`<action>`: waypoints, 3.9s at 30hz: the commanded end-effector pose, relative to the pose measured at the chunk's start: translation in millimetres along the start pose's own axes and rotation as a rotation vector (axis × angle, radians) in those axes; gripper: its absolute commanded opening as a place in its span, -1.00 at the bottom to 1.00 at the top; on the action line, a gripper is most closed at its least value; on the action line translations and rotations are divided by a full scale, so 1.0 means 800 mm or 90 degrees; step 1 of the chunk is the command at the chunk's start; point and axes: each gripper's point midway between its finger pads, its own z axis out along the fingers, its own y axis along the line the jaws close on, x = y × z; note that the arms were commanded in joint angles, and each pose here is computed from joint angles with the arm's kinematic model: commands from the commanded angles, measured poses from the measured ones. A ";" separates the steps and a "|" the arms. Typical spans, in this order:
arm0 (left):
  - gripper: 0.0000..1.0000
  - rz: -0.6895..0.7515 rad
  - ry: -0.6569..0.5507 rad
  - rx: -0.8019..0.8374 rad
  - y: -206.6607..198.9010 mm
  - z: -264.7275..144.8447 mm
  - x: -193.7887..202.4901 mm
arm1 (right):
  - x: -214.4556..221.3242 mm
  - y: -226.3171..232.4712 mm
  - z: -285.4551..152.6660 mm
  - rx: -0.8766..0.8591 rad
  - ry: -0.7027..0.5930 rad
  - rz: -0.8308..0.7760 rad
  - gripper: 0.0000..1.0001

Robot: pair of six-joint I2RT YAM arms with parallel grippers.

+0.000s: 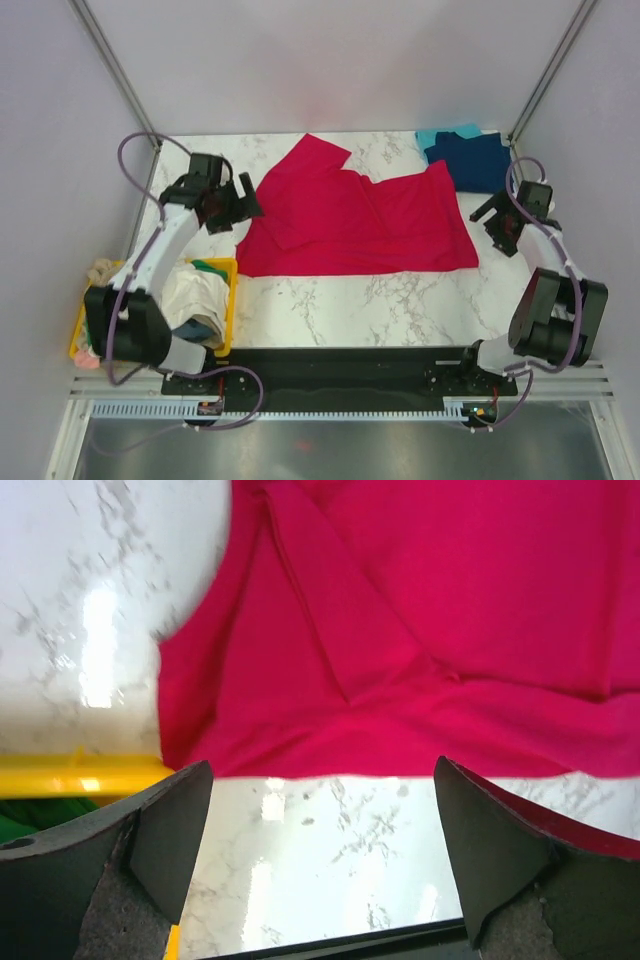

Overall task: Fold and stack the t-shirts
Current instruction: Fold the tshirt

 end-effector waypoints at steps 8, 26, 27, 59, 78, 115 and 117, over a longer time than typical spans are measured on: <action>0.89 -0.059 0.003 -0.019 0.013 0.028 0.126 | 0.074 -0.051 -0.035 -0.003 -0.015 0.039 0.68; 0.89 -0.049 -0.016 -0.076 0.045 0.057 0.135 | 0.079 -0.048 0.020 -0.047 -0.012 0.078 -0.52; 0.89 -0.048 -0.018 -0.078 0.046 0.059 0.135 | 0.068 -0.045 0.023 -0.053 -0.030 0.073 -0.62; -0.17 -0.023 0.033 0.028 -0.005 0.122 0.191 | 0.066 -0.136 -0.019 0.042 -0.055 0.173 -1.00; -0.96 -0.117 0.015 0.007 0.047 -0.023 0.230 | 0.076 -0.129 -0.030 0.026 -0.045 0.193 -0.60; 0.50 0.057 -0.068 0.116 -0.089 0.246 -0.194 | 0.070 0.045 -0.148 -0.252 -0.081 -0.080 0.76; 0.50 0.036 -0.056 0.120 -0.088 0.269 -0.190 | 0.075 0.045 -0.154 -0.258 -0.081 -0.083 0.76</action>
